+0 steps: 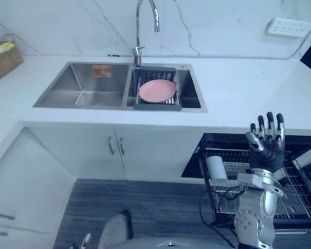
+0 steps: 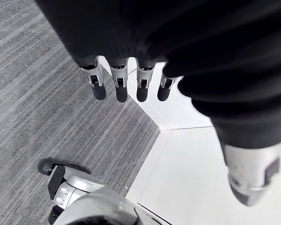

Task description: Walk over to the sink, pick up the cup, carry it to the dishwasher, place the cup inside the dishwasher, then close the dishwasher door

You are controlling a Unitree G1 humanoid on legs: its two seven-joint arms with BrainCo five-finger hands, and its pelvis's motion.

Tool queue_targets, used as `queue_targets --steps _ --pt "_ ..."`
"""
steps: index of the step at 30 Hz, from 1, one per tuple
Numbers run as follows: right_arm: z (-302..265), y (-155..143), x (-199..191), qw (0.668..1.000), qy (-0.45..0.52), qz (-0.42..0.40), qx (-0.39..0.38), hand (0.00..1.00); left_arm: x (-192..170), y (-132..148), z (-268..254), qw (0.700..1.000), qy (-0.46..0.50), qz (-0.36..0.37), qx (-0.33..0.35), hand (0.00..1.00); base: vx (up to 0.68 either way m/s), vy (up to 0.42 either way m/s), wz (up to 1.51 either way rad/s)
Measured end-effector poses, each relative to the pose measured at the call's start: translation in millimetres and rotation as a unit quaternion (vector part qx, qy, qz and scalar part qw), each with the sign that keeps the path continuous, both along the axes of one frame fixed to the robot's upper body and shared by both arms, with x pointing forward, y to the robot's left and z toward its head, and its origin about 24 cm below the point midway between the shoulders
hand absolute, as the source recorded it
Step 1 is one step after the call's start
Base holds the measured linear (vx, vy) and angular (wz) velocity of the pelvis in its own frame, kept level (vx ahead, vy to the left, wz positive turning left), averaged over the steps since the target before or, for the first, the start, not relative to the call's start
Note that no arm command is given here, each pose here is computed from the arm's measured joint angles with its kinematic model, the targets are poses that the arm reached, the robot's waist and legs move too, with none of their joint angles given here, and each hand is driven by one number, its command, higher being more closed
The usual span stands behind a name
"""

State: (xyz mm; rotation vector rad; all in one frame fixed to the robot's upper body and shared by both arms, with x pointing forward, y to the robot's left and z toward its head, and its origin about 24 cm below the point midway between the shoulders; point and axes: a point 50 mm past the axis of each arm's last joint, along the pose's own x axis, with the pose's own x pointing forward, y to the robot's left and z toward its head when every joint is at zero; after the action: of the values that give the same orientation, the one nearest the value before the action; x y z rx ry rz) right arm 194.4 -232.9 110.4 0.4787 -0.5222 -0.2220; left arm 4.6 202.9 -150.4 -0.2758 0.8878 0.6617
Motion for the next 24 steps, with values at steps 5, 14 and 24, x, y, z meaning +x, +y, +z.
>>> queue_targets --steps 5,14,24 --pt "-15 7 4 0.999 0.024 0.02 0.017 0.0 1 24 2 1.0 0.008 -0.011 0.027 0.0 0.31 0.16 -0.25" --pt "-21 20 12 0.998 0.037 0.047 0.013 0.0 45 28 7 0.991 -0.007 -0.117 0.058 0.0 0.25 -0.008 -0.13" --pt "9 2 30 0.999 -0.011 0.032 -0.04 0.0 78 5 8 0.974 -0.018 -0.21 0.084 0.0 0.17 -0.043 -0.26"
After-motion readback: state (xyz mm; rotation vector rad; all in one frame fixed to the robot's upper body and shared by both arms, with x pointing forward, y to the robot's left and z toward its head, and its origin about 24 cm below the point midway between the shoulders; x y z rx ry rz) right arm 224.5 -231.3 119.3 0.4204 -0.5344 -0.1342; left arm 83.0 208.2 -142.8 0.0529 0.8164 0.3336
